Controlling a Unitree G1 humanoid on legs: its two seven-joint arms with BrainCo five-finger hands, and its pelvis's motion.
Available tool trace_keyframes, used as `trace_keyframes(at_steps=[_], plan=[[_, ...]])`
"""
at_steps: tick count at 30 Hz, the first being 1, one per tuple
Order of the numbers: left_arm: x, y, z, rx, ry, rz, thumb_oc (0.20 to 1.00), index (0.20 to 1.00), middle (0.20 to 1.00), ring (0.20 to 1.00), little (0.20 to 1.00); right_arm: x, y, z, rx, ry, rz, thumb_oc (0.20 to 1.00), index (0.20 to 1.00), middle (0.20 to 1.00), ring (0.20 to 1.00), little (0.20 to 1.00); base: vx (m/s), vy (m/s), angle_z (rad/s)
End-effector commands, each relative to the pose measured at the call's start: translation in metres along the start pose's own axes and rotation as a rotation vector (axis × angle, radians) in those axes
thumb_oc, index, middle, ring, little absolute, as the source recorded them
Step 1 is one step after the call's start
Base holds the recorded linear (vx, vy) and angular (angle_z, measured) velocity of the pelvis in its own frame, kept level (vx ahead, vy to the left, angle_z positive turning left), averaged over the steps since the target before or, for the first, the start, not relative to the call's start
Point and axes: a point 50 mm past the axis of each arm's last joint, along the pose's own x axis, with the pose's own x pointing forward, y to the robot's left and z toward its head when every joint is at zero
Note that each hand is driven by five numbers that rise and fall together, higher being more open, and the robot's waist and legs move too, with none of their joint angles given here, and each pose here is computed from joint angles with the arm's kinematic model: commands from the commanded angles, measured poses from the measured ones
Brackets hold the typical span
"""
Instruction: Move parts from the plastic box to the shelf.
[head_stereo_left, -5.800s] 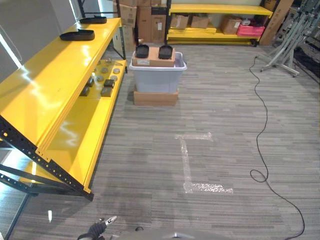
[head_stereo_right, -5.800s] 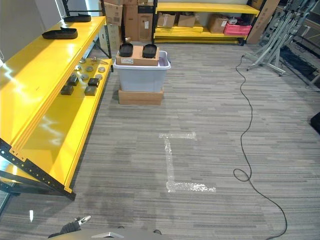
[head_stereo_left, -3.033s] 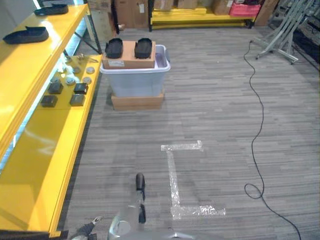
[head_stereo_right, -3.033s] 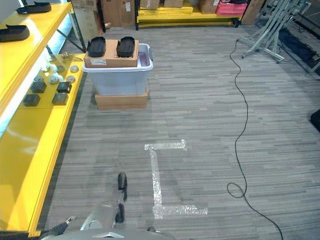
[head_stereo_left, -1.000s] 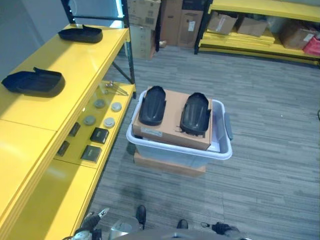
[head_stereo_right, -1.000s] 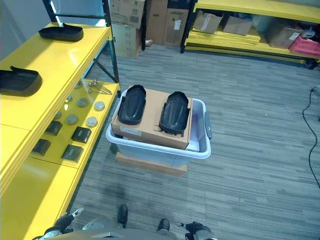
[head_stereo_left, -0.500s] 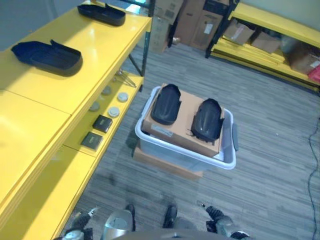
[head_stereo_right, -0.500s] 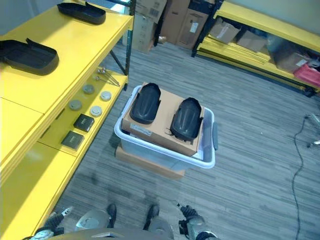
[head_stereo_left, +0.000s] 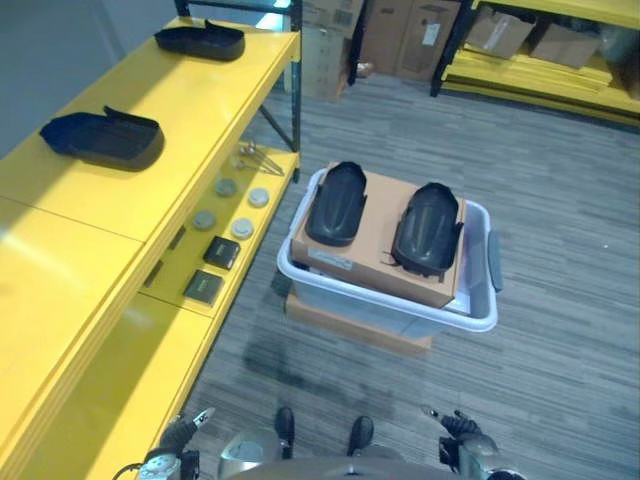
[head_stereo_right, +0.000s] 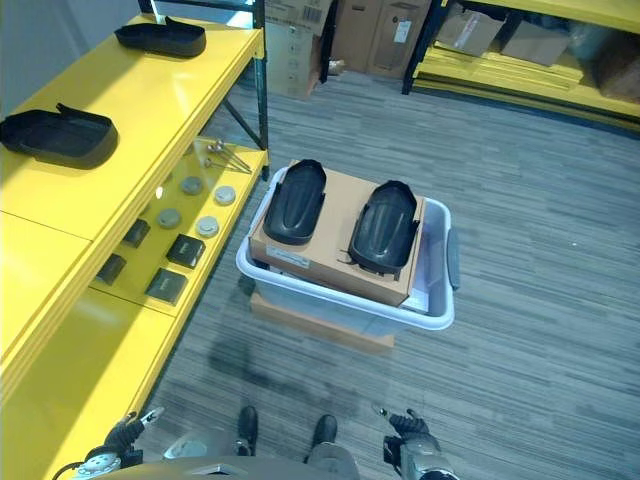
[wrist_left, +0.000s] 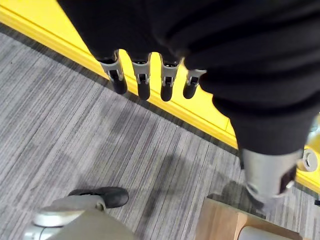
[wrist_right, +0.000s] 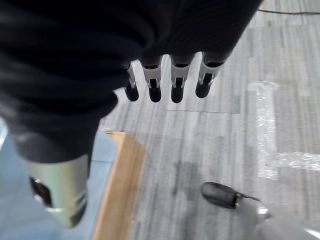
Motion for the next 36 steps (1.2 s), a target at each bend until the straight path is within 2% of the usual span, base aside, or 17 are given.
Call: trace_keyframes(at_steps=[1, 4, 6, 12, 16, 20, 23, 24, 28, 36], plan=[[-0.003, -0.004, -0.001, 0.057, -0.041, 0.000, 1.000, 1.000, 1.000, 1.000, 1.000, -0.024, -0.011, 0.128, 0.157, -0.527, -0.117, 1.000, 1.000, 1.000, 1.000, 1.000, 0.05, 0.025, -0.02], [-0.006, 0.004, -0.008, 0.020, -0.036, 0.019, 1.000, 1.000, 1.000, 1.000, 1.000, -0.058, -0.027, 0.182, 0.188, -0.821, -0.199, 1.000, 1.000, 1.000, 1.000, 1.000, 0.01, 0.033, -0.12], [-0.007, 0.013, -0.011, -0.015, -0.029, 0.032, 1.000, 1.000, 1.000, 1.000, 1.000, -0.102, -0.062, 0.233, 0.275, -1.076, -0.299, 1.000, 1.000, 1.000, 1.000, 1.000, 0.00, 0.036, -0.01], [-0.009, 0.019, -0.022, -0.023, 0.006, 0.062, 1.000, 1.000, 1.000, 1.000, 1.000, -0.154, -0.109, 0.283, 0.387, -1.319, -0.415, 1.000, 1.000, 1.000, 1.000, 1.000, 0.03, 0.011, -0.03], [-0.011, 0.021, -0.033, -0.001, 0.033, 0.076, 1.000, 1.000, 1.000, 1.000, 1.000, -0.152, -0.119, 0.287, 0.322, -1.273, -0.495, 1.000, 1.000, 1.000, 1.000, 1.000, 0.10, -0.016, -0.04], [-0.012, 0.022, -0.034, 0.023, 0.027, 0.072, 1.000, 1.000, 1.000, 1.000, 1.000, -0.118, -0.123, 0.278, 0.209, -1.091, -0.580, 1.000, 1.000, 1.000, 1.000, 1.000, 0.09, -0.012, 0.00], [-0.006, 0.024, -0.012, 0.010, -0.044, 0.039, 1.000, 1.000, 1.000, 1.000, 1.000, -0.094, -0.135, 0.281, 0.188, -0.980, -0.633, 1.000, 1.000, 1.000, 1.000, 1.000, -0.15, 0.015, 0.05], [0.002, 0.021, 0.026, -0.013, -0.152, -0.011, 1.000, 1.000, 1.000, 1.000, 1.000, -0.085, -0.154, 0.293, 0.182, -0.963, -0.702, 1.000, 1.000, 1.000, 1.000, 1.000, -0.48, 0.013, 0.15], [0.006, 0.010, 0.079, -0.034, -0.305, -0.081, 1.000, 1.000, 1.000, 1.000, 1.000, -0.082, -0.172, 0.309, 0.267, -0.926, -0.784, 1.000, 1.000, 1.000, 1.000, 1.000, -0.30, -0.052, 0.27], [0.002, 0.000, 0.095, -0.006, -0.373, -0.145, 1.000, 1.000, 1.000, 1.000, 1.000, -0.086, -0.188, 0.321, 0.270, -0.899, -0.822, 1.000, 1.000, 1.000, 1.000, 1.000, -0.03, -0.040, 0.10]])
